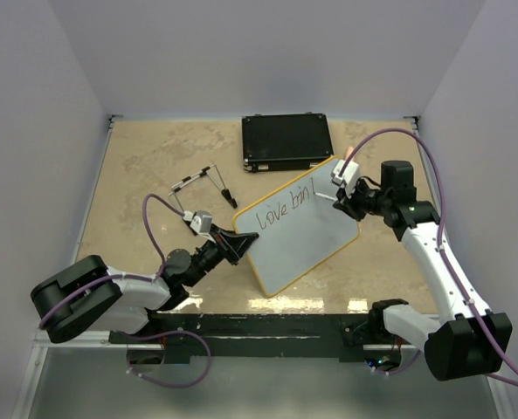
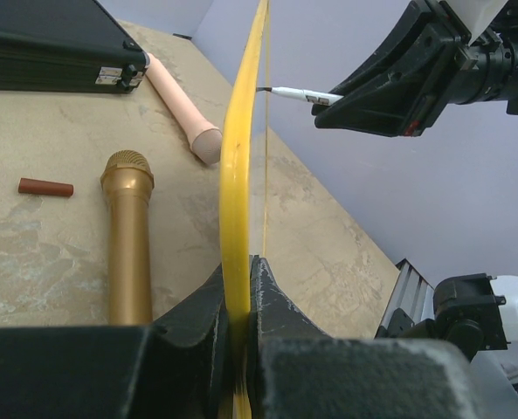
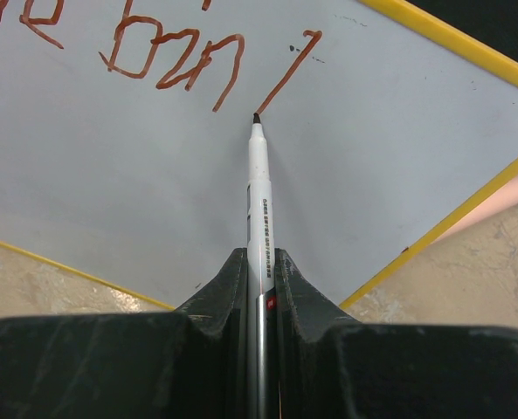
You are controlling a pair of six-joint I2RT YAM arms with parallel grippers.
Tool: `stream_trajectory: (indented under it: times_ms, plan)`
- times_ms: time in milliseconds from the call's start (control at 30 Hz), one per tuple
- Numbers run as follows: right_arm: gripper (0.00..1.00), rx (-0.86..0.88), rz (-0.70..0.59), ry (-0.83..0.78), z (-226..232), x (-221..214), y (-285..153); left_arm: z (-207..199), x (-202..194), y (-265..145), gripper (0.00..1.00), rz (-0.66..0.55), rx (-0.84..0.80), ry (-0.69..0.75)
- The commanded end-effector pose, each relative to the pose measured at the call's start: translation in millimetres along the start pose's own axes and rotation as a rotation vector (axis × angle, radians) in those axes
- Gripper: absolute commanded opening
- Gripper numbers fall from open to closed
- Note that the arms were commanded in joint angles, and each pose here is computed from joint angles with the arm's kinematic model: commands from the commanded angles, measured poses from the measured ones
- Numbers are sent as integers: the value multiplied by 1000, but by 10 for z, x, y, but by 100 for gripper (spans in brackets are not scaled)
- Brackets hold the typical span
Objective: Write a sentence on the whiteboard
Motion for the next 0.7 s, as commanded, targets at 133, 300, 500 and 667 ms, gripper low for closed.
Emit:
stream_trajectory:
  times_ms: [133,300,500,667]
  plan:
    - [0,-40,-83,-11,-103,273,-30,-1,-198,-50,0,74,-39,94]
    - [0,-40,-95,-8,-116,313,-19,0,-204,-44,0,78,-40,97]
    - [0,-26,-115,-10,-95,354,-11,-2,-204,-32,0,78,-41,95]
    - [0,-8,-107,-10,-73,326,7,-3,-202,-31,0,77,-42,95]
Point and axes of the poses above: each gripper's point midway between its finger pads, its own y axis out along the fingers, its own z axis along the line the jaws close on, x = y × z, the point moved 1 cm from there along -y, back along the fingers, and after that the axes turned 14 degrees about y, right-handed, at the moved point
